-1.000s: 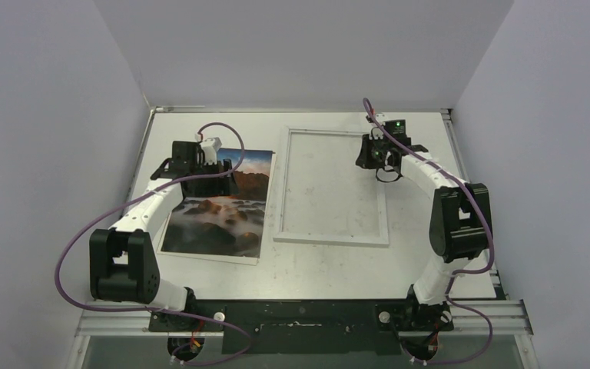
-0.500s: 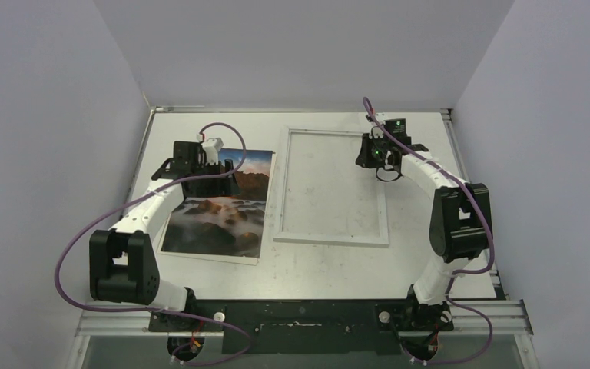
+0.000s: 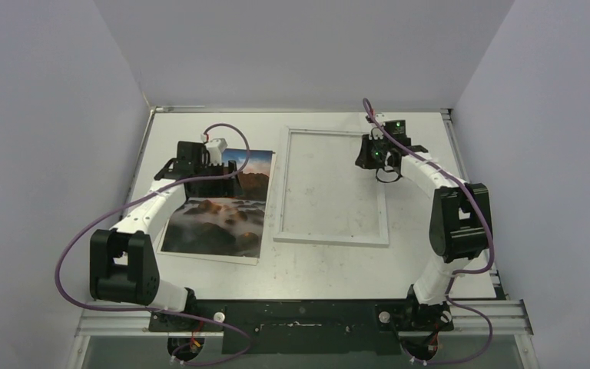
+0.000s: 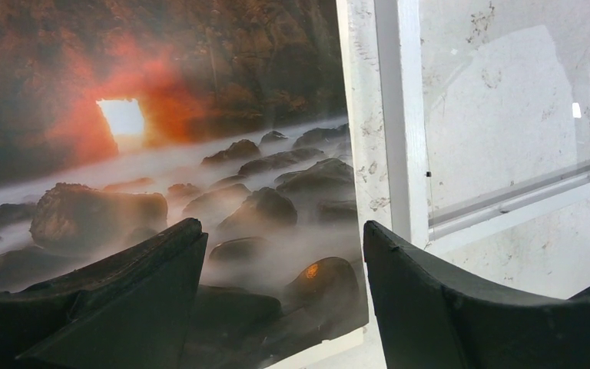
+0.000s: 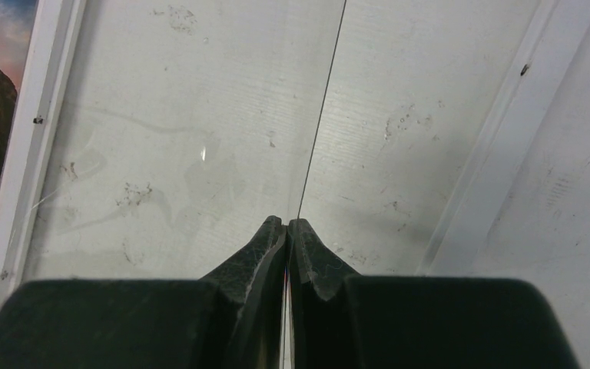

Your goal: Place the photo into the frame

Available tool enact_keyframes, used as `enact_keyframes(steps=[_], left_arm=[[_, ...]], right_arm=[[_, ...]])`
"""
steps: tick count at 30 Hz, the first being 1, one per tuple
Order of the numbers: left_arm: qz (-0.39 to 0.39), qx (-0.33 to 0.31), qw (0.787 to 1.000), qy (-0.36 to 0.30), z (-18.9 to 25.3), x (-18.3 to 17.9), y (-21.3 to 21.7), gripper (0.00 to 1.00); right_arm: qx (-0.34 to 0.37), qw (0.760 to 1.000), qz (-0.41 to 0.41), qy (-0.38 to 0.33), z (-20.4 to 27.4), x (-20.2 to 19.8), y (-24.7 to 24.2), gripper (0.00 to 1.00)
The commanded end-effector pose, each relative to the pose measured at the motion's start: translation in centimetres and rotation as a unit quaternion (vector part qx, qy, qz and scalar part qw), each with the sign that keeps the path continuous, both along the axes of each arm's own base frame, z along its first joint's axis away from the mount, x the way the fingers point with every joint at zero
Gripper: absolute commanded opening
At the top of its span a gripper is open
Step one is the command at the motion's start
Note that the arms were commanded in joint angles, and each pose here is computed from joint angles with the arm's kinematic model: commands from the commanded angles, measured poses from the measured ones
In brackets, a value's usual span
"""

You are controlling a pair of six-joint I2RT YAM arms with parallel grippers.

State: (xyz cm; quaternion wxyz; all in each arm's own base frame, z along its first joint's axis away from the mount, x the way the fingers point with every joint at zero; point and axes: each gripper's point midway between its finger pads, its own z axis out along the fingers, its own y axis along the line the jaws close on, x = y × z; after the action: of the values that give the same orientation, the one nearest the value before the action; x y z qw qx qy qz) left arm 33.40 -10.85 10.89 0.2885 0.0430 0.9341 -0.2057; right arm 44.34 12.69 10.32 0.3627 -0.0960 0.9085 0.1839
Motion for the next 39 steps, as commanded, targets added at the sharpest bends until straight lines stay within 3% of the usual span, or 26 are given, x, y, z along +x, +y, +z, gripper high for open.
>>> enact_keyframes(steps=[1,8,16,27,39], left_arm=[[-0.025,0.005,0.999,-0.032,1.7,0.5,-1.4,0.73],[-0.047,0.014,0.998,-0.033,1.4,0.7,-3.3,0.73],[-0.053,0.016,0.998,-0.038,1.8,0.5,-3.5,0.73],[-0.057,0.012,0.997,-0.043,2.2,0.4,-3.6,0.73],[-0.059,0.009,0.997,-0.047,2.5,0.1,-3.7,0.73]], right_arm=[[0.022,0.999,0.006,-0.045,2.0,0.8,0.8,0.05],[0.022,0.999,0.0,-0.039,1.2,0.7,0.6,0.14],[0.013,0.999,-0.013,-0.039,1.0,0.9,0.2,0.45],[-0.055,0.997,-0.035,-0.032,0.2,0.5,-0.7,0.7],[-0.106,0.992,-0.063,-0.029,0.1,0.3,-2.0,0.77]])
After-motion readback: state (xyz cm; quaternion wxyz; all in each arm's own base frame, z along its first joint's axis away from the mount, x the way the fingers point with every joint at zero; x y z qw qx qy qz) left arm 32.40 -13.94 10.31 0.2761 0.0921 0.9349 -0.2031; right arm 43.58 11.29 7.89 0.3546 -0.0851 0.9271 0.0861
